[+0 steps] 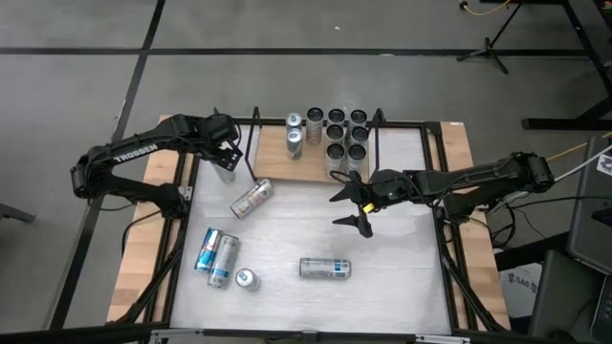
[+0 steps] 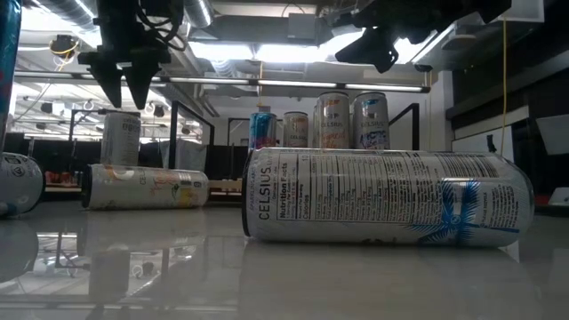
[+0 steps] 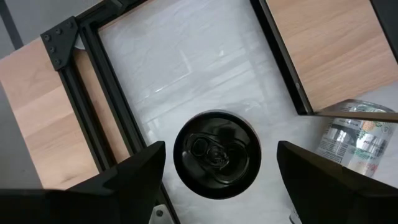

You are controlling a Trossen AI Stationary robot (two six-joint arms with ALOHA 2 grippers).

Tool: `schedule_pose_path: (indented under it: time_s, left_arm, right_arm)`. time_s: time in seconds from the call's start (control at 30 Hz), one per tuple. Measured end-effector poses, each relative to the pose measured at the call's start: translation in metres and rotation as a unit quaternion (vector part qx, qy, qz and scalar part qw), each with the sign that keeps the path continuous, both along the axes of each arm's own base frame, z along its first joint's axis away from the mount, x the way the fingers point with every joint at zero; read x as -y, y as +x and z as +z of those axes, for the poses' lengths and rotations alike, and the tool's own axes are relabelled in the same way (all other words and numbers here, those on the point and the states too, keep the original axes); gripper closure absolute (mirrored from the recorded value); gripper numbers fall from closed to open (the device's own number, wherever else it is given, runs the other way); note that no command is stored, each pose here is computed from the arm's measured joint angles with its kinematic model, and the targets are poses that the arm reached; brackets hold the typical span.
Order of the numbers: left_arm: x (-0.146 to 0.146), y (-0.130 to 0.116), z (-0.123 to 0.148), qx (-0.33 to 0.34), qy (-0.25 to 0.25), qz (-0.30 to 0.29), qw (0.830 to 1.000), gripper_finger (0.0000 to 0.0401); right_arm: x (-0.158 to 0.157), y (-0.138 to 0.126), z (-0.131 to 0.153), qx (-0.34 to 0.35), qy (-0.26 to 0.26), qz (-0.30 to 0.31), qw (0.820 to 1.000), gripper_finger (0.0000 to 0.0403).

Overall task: Place canned beverage on shelf
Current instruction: Put the white soda can aligned with the other white soda can on the shelf

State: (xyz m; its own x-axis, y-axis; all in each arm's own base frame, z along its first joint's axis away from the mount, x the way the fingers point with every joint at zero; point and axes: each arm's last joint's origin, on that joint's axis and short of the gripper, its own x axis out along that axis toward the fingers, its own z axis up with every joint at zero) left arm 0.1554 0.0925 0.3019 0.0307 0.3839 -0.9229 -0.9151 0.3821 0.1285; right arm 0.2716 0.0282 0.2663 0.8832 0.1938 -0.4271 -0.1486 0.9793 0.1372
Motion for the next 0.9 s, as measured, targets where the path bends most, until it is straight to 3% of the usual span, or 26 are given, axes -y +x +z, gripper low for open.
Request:
schedule_pose_path:
  time_s: [0.9]
  left_arm:
    - [-0.0005,-0.0004,0.0002,0.004,0.009,0.025,1.000,0.0103]
  right_arm:
    - [0.0001,0.0000,0.0000,0.000,0.000,0.000,1.000,0.0100]
